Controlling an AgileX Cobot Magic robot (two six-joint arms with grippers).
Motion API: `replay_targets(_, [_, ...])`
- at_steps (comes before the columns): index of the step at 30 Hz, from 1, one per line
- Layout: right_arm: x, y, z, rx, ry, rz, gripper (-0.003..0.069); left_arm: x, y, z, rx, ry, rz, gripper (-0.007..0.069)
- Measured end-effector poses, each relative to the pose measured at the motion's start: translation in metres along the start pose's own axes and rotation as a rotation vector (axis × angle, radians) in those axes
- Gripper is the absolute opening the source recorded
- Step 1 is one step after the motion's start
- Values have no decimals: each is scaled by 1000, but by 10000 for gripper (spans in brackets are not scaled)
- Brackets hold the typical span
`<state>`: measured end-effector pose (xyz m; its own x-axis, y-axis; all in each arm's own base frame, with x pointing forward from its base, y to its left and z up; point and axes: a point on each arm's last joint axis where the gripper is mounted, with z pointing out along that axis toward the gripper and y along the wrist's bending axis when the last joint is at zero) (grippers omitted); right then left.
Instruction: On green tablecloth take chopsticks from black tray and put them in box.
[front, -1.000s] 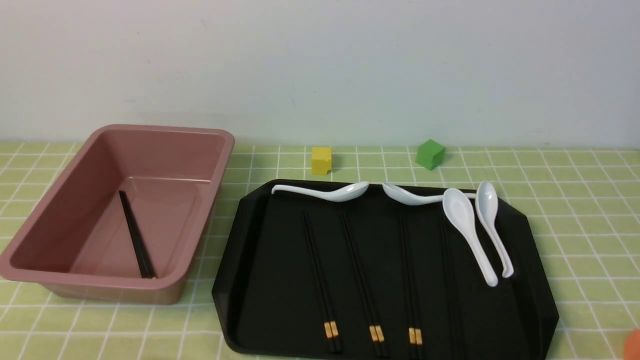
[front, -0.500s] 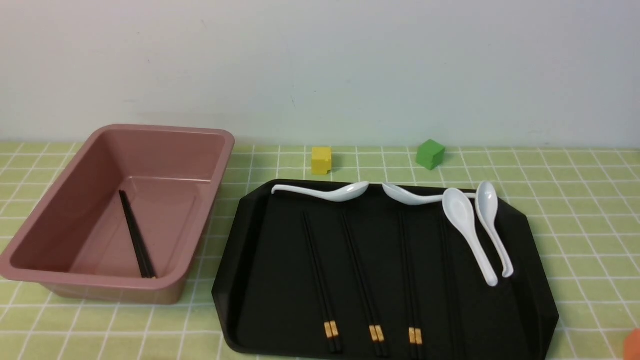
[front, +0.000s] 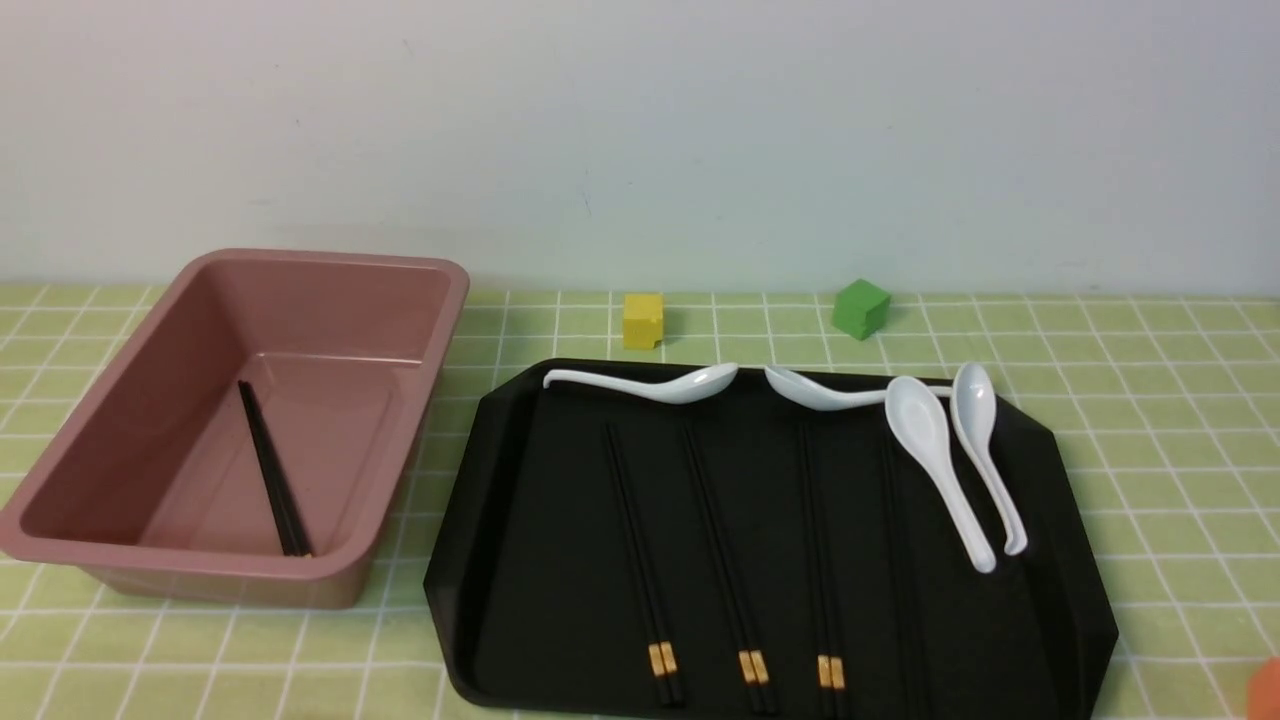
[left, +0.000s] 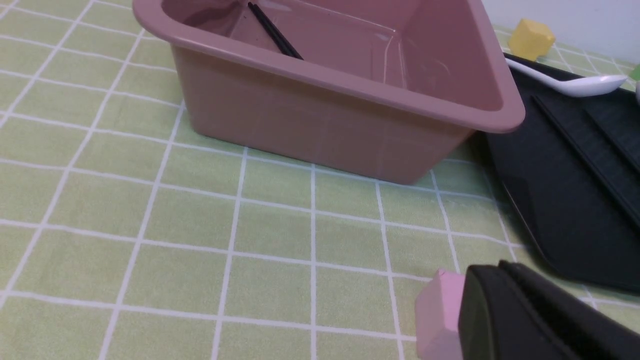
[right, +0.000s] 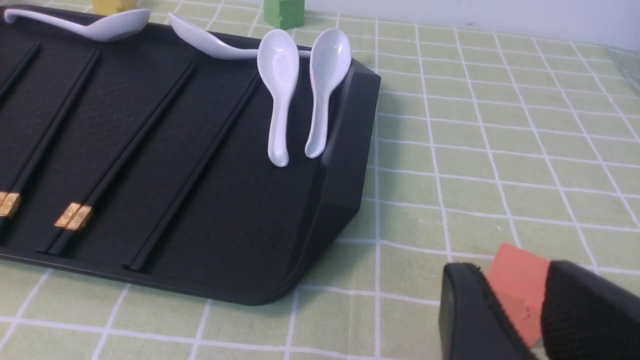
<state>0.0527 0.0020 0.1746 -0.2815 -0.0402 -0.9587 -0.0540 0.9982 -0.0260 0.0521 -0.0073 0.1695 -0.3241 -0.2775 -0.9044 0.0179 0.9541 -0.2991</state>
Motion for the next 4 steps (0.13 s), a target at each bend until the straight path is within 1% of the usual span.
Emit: replay_targets(4, [0,0,0,0,0,0,240,0,0,0,0,0,0,15])
